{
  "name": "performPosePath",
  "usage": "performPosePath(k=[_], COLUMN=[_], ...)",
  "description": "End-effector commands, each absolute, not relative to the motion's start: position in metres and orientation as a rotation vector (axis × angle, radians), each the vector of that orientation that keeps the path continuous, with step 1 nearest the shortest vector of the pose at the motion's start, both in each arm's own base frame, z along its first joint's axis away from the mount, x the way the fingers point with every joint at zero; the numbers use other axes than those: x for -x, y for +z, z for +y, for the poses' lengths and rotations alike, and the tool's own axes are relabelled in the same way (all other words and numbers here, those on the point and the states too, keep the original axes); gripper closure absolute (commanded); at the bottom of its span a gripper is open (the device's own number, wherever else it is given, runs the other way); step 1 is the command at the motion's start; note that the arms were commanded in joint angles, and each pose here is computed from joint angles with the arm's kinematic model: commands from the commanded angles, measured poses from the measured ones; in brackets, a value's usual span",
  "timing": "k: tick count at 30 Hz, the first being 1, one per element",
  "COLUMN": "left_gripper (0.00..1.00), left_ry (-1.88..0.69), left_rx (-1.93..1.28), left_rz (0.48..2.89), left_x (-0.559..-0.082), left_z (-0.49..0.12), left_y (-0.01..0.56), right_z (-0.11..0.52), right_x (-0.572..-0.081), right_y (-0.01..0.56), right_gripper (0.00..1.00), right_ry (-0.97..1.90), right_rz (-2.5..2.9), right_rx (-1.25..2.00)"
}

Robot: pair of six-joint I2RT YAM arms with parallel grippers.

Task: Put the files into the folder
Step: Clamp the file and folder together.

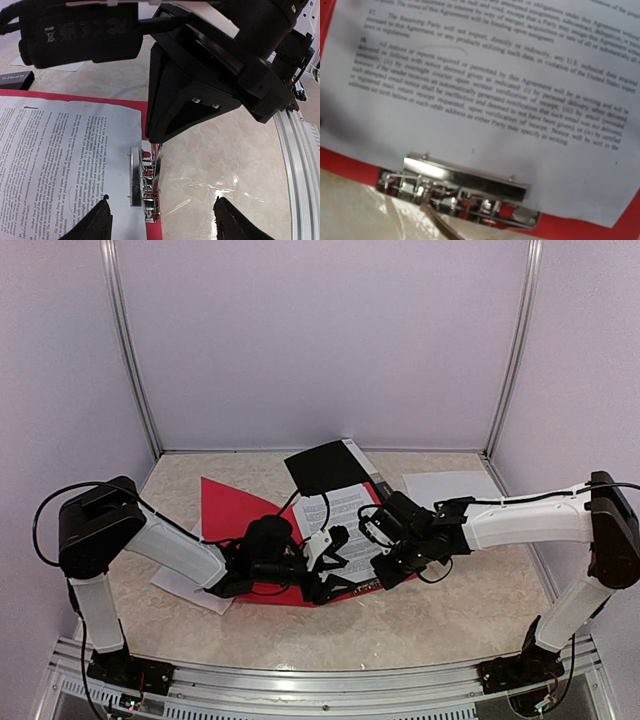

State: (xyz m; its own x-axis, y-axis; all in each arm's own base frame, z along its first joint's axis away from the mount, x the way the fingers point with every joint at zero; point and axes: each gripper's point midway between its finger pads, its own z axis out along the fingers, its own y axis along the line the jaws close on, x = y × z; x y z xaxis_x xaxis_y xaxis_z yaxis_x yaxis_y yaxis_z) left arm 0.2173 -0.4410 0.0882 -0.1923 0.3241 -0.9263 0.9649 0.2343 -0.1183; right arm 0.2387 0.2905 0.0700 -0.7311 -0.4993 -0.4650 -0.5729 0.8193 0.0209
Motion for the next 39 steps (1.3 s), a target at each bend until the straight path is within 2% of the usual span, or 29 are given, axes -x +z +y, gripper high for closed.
performPosePath(k=[1, 21, 39], left_gripper=[0.34, 0.38, 0.49], left_ry=[-0.914, -0.742, -0.713], left_rx=[-1.314, -1.49, -1.509], left_rz=[1.61, 1.586, 1.646], left_x=[-0.218, -0.227, -0.229], left_z=[-0.453, -0.472, -0.471], left_y=[0.081, 0.035, 0.008], right_z=[0.282, 0.278, 0.277], right_x=[-0.235, -0.234, -0.234], right_y=[0.059, 0.056, 0.057], right_gripper=[1.0, 1.0, 1.0], right_ry=[0.218, 0.236, 0.238], right_rz=[2.586, 2.595, 2.596], right_rx=[0.812, 0.806, 0.806])
